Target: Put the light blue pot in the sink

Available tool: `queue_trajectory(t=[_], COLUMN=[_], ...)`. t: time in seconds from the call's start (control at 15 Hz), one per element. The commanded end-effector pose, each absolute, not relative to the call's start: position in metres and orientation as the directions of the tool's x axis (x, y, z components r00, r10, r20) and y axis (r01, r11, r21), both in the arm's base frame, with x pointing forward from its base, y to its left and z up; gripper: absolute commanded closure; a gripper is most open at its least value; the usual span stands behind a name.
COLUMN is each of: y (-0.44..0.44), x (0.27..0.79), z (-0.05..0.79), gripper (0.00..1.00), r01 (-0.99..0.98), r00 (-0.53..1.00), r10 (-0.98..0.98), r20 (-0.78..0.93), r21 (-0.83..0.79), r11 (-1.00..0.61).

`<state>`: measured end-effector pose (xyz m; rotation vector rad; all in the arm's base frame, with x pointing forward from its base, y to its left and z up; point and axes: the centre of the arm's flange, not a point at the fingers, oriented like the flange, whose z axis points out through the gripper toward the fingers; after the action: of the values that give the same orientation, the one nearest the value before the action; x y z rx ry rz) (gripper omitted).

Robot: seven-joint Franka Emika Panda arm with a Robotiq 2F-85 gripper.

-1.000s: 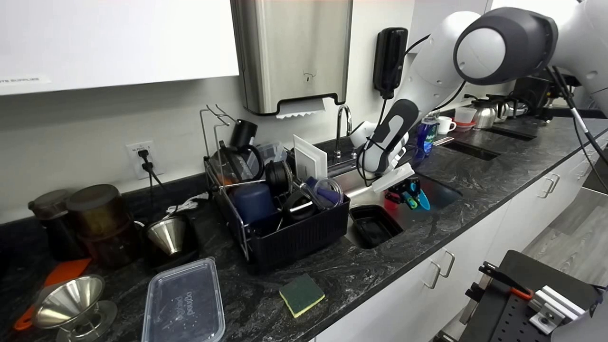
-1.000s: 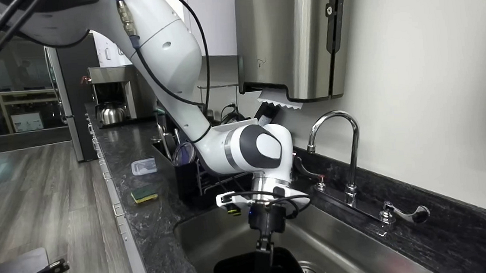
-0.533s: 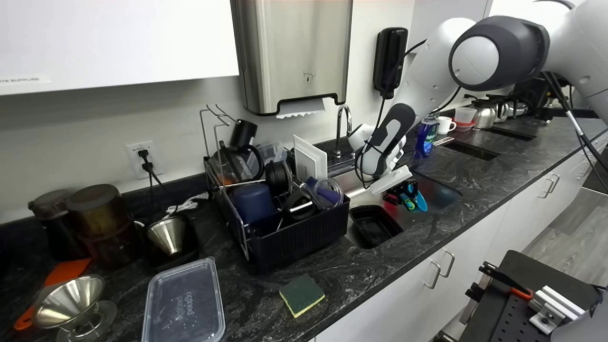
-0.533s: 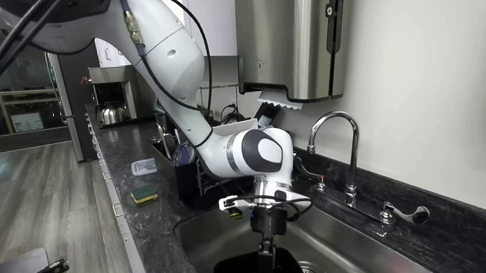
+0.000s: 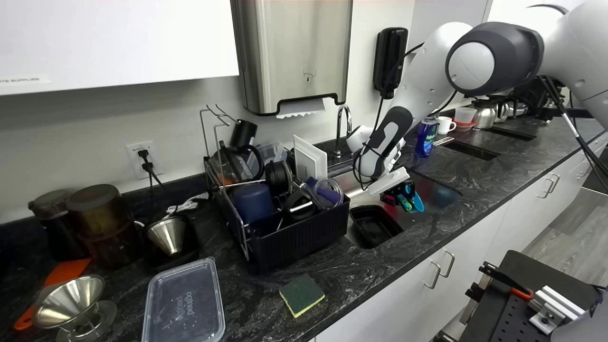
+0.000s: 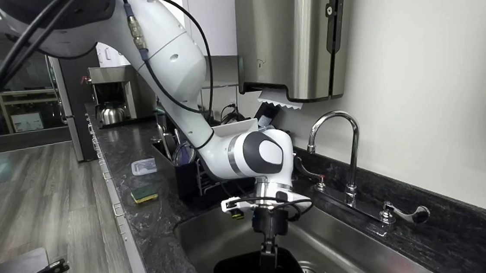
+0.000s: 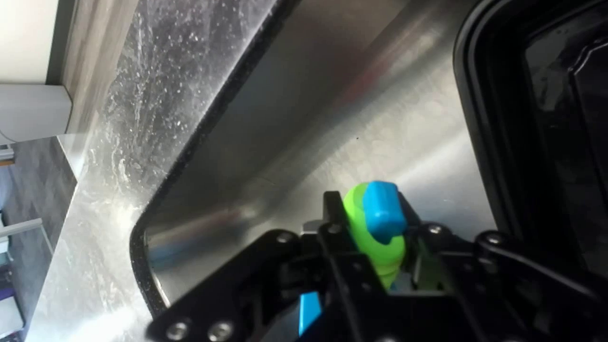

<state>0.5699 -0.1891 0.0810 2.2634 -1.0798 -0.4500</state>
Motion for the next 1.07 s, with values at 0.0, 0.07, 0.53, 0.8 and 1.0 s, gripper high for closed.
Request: queue_trajectory(t=[0.0,0.07,0.53,0.8,1.0], y=[-0.1905,-0.1904,-0.1901,-0.1894,-0.1892], x=[0.5732,0.5729,0.5719,0.5721,0.5718], z=[0.0741,0.0731,0.0684,0.0676,0.0670], gripper=[0.93,0.93,0.93,0.93,0.47], r01=[-0.587,-0.586,-0.586,-0.589,-0.596], r00=[0.626,0.627,0.630,0.628,0.620], r10=[-0.777,-0.776,-0.774,-0.775,-0.781], r20=[-0.066,-0.065,-0.066,-0.068,-0.068], r21=[0.617,0.616,0.613,0.610,0.606], r11=[-0.525,-0.526,-0.529,-0.531,-0.526])
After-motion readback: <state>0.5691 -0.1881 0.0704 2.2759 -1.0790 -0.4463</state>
